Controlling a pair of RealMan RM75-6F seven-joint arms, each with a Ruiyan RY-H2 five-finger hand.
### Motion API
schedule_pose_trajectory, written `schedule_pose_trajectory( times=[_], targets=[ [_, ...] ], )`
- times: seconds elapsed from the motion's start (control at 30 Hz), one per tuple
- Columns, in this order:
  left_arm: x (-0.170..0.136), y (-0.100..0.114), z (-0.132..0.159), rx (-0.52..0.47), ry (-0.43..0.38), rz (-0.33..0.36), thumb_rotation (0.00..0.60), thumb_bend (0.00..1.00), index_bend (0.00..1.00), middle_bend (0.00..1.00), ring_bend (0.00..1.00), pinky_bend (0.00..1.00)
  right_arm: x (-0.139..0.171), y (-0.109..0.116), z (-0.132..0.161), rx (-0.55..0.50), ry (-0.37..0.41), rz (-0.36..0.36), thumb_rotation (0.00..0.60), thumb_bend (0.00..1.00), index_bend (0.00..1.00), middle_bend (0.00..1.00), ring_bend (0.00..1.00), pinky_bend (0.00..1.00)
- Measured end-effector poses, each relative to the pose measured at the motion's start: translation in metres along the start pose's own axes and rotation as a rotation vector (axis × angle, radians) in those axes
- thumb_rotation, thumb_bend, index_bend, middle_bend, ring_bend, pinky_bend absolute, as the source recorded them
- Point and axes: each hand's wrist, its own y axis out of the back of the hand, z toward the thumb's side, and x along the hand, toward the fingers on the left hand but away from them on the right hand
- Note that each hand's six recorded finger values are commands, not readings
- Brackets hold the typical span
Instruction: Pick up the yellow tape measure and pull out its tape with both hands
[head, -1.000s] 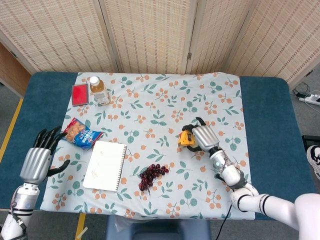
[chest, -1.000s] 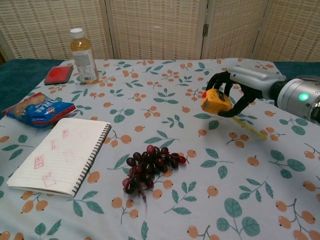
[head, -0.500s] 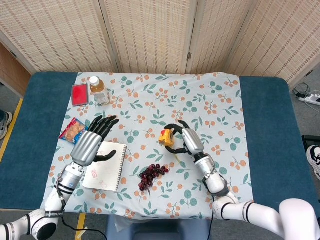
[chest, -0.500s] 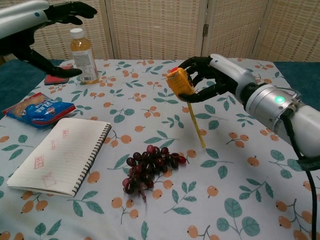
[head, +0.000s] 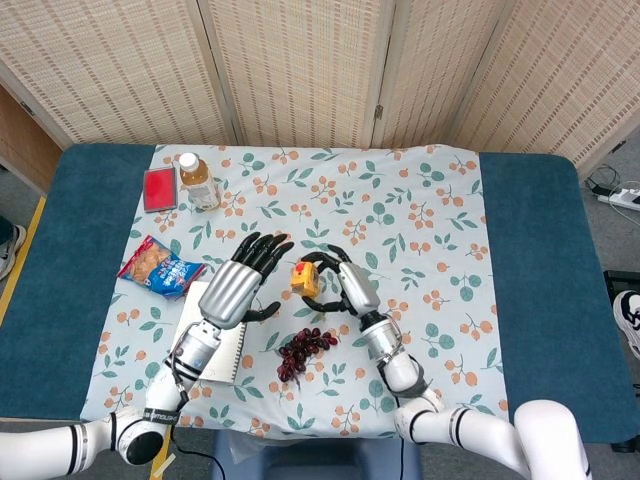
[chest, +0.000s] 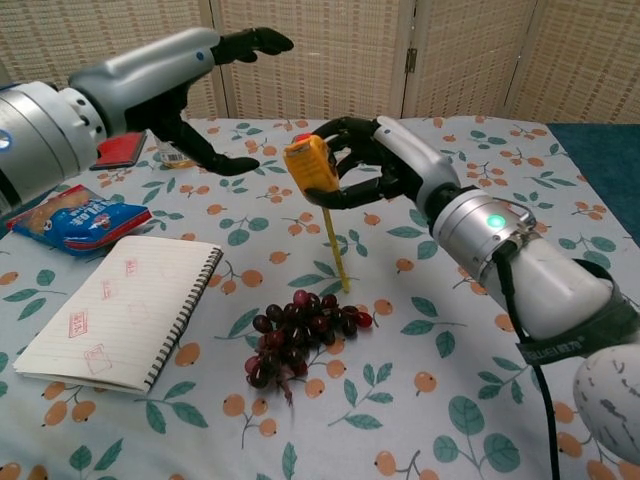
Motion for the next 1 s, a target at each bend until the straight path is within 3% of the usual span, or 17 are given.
schedule_pose_trajectory(
  times=[0.37,1.0],
  targets=[
    [0.015,-0.015,0.014,-0.006,-0.004,-0.008,0.600,0.29,0.02,0.07,0.08,0.00,-0.006,-0.009,0.002,0.012,-0.006,-0.007,0.600,0.44,0.62,0.53,0.40,0.07],
    [0.026,-0.024,0.007,0.018,0.038,-0.010,0.600,0.29,0.04,0.07,0.08,0.00,-0.003,-0.018,-0.001,0.032,-0.016,0.041,0.600,0.44,0.62,0.53,0.40,0.07]
  ],
)
